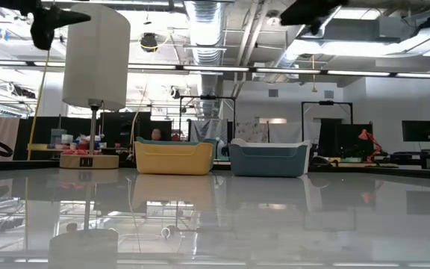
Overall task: Sort crayons
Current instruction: Return to Home Position
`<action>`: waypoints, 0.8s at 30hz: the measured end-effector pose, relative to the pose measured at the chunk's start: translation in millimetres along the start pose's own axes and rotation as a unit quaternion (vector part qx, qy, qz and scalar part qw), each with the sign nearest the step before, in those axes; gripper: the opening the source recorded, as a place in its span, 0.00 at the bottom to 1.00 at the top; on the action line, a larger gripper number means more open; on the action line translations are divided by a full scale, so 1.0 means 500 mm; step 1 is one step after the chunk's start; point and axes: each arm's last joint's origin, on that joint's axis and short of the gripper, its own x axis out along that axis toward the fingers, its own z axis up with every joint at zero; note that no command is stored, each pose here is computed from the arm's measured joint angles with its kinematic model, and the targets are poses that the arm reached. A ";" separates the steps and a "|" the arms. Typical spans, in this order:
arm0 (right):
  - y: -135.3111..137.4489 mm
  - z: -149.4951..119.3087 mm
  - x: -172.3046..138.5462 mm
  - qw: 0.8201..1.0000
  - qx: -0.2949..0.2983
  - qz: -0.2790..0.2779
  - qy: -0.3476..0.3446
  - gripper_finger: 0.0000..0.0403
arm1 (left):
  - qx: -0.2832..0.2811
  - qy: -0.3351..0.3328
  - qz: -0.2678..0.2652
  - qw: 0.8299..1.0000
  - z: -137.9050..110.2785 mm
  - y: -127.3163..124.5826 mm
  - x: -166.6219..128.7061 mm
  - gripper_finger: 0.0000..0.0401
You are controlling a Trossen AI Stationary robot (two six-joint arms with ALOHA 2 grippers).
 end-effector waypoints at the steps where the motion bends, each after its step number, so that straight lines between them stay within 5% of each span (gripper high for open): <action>1: 0.007 -0.007 -0.012 1.000 0.005 -0.001 -0.003 0.19 | 0.001 0.000 0.006 1.000 0.000 0.004 -0.004 0.40; 17: 0.085 -0.228 -0.021 0.986 0.067 -0.029 -0.153 0.19 | 0.032 0.020 -0.005 0.999 -0.007 0.011 -0.014 0.40; 24: 0.112 -0.285 -0.009 0.983 0.075 -0.062 -0.154 0.19 | 0.061 0.048 -0.003 0.997 -0.017 0.015 -0.015 0.40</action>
